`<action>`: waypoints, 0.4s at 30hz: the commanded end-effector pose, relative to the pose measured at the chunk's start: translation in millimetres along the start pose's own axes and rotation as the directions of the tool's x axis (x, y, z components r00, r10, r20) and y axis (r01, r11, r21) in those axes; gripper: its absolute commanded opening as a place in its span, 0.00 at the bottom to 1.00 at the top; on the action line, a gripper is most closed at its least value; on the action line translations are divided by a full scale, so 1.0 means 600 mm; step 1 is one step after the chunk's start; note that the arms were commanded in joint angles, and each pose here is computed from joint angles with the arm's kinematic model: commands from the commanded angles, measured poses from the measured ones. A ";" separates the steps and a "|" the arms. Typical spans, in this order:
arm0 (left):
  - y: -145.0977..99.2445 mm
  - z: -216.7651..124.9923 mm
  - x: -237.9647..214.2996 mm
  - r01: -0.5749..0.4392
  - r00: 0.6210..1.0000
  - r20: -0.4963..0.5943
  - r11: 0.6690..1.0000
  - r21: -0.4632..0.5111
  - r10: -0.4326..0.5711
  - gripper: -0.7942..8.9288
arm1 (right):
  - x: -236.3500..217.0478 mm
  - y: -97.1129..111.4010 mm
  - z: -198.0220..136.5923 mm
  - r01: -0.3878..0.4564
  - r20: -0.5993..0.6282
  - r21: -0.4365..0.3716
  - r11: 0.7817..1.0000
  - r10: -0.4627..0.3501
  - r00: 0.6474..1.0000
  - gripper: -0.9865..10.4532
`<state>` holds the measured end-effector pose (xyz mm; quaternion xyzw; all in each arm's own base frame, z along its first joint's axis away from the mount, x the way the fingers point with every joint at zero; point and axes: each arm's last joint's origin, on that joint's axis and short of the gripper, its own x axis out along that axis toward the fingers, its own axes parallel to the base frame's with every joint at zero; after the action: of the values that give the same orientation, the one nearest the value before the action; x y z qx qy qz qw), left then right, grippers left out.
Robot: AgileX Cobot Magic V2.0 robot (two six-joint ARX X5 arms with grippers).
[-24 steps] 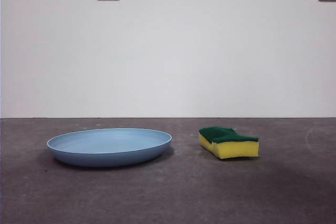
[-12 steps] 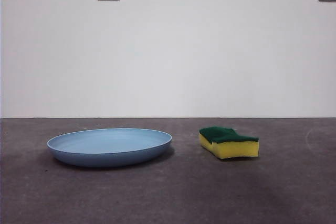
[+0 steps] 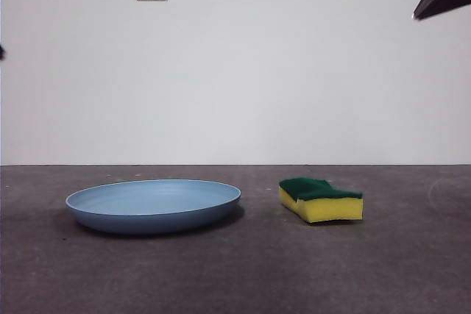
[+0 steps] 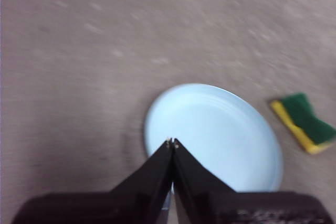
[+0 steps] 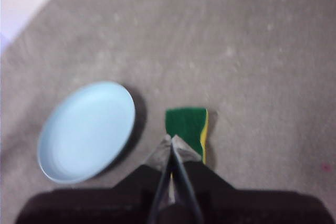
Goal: Pick up the plate,pick up the cloth,clean the plate with the cloth
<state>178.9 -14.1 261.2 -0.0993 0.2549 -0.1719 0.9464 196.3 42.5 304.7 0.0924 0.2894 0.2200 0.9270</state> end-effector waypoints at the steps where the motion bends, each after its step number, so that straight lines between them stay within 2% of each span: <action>1: 0.003 0.006 0.020 0.087 0.995 -0.050 0.996 -0.003 -0.087 0.09 | 0.014 -0.003 0.009 0.000 -0.034 -0.044 0.999 -0.001 0.999 0.10; 2: 0.005 0.009 0.028 0.096 0.993 -0.059 0.995 -0.022 -0.097 0.15 | 0.018 -0.004 0.011 0.000 -0.039 -0.042 0.999 -0.002 0.999 0.15; 5: 0.011 0.014 0.045 0.093 0.993 -0.057 0.990 -0.107 -0.099 0.49 | 0.024 -0.006 0.013 0.004 -0.047 -0.039 0.999 -0.006 0.999 0.37; 6: 0.012 0.015 0.049 0.093 0.994 -0.053 0.988 -0.120 -0.100 0.53 | 0.025 -0.007 0.013 0.004 -0.047 -0.039 0.999 -0.006 0.999 0.43; 7: 0.014 0.016 0.055 0.097 0.993 -0.048 0.987 -0.127 -0.103 0.53 | 0.026 -0.007 0.013 0.007 -0.046 -0.039 0.999 -0.009 0.999 0.49; 9: 0.015 0.019 0.065 0.105 0.993 -0.042 0.986 -0.128 -0.111 0.53 | 0.026 -0.007 0.014 0.006 -0.043 -0.040 0.999 -0.007 0.999 0.49; 12: 0.009 0.044 0.088 0.113 0.988 -0.090 0.985 -0.128 -0.125 0.53 | 0.026 -0.007 0.014 0.004 -0.041 -0.041 0.999 -0.006 0.999 0.49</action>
<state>234.8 -25.5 257.2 -0.1648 0.3076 -0.2137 0.9124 212.6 45.2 301.8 0.0741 0.3099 0.2224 0.9214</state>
